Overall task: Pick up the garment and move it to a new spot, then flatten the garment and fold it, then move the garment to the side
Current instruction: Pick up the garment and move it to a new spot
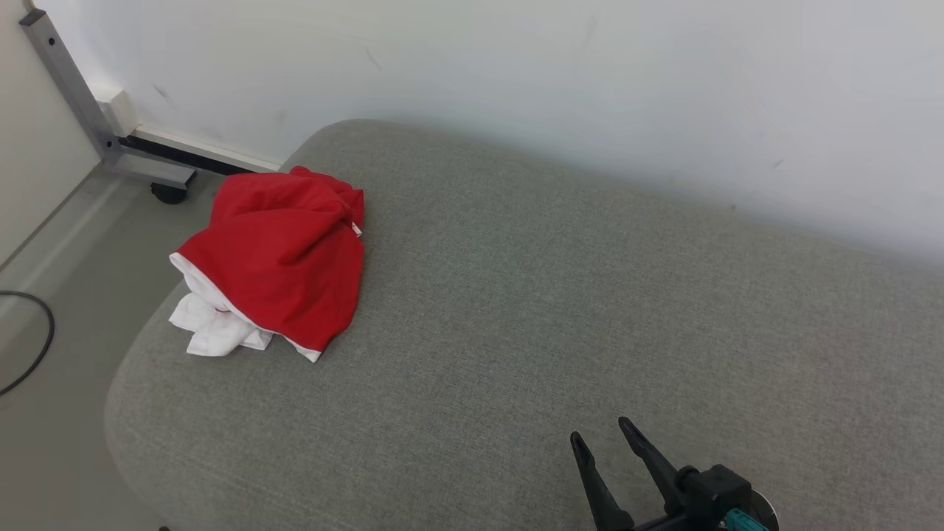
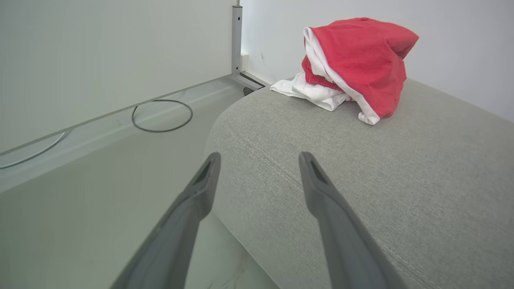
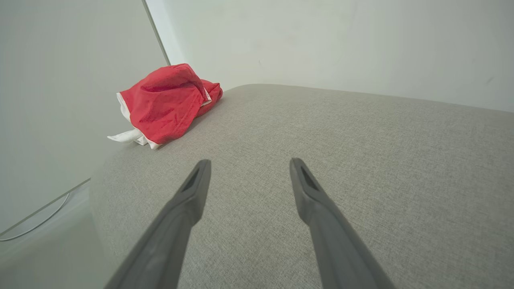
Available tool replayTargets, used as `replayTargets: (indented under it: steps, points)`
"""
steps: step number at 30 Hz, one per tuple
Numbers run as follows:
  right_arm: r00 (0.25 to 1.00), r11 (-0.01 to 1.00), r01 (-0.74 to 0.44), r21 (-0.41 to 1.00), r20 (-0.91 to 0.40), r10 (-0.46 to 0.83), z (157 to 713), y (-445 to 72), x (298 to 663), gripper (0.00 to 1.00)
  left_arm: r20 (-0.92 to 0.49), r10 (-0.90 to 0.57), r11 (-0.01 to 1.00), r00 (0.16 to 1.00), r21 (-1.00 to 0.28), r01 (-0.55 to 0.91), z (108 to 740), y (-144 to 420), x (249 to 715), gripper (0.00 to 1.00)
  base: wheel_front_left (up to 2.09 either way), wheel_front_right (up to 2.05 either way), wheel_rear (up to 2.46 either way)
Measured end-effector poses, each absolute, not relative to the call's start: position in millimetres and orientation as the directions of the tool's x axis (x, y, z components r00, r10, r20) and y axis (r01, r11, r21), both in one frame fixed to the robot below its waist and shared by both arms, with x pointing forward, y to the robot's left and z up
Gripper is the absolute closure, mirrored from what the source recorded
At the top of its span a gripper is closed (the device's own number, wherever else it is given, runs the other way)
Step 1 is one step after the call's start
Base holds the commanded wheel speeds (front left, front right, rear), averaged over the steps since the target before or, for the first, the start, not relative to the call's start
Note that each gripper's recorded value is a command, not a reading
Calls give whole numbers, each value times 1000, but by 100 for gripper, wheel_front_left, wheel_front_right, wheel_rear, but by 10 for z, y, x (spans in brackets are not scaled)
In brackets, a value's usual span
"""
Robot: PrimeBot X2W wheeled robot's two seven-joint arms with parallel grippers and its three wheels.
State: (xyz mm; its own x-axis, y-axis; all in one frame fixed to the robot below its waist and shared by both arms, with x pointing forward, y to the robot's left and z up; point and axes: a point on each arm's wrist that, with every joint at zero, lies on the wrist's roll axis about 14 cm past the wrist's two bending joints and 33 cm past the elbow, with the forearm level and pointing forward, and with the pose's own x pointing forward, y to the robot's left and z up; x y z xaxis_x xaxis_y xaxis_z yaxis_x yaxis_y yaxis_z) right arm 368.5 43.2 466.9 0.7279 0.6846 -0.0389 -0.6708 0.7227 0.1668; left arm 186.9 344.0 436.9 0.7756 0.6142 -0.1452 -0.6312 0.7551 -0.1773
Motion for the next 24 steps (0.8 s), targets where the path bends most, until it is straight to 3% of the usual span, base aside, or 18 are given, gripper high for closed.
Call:
replayTargets:
  steps: [11,19,24]
  points:
    - [759,761,-636,127,-79,647,4511,92,3886,0,-86,540,829,837,-113,-547,4584,3651,2443,0,0,0,0]
    - [776,784,-609,122,-115,620,4299,-153,4104,0,-4,367,926,930,95,-365,5056,3822,3487,0,0,0,0]
    - [773,788,-600,137,-154,616,4101,-241,4172,0,-19,199,963,980,191,-191,5258,3580,4247,0,0,0,0]
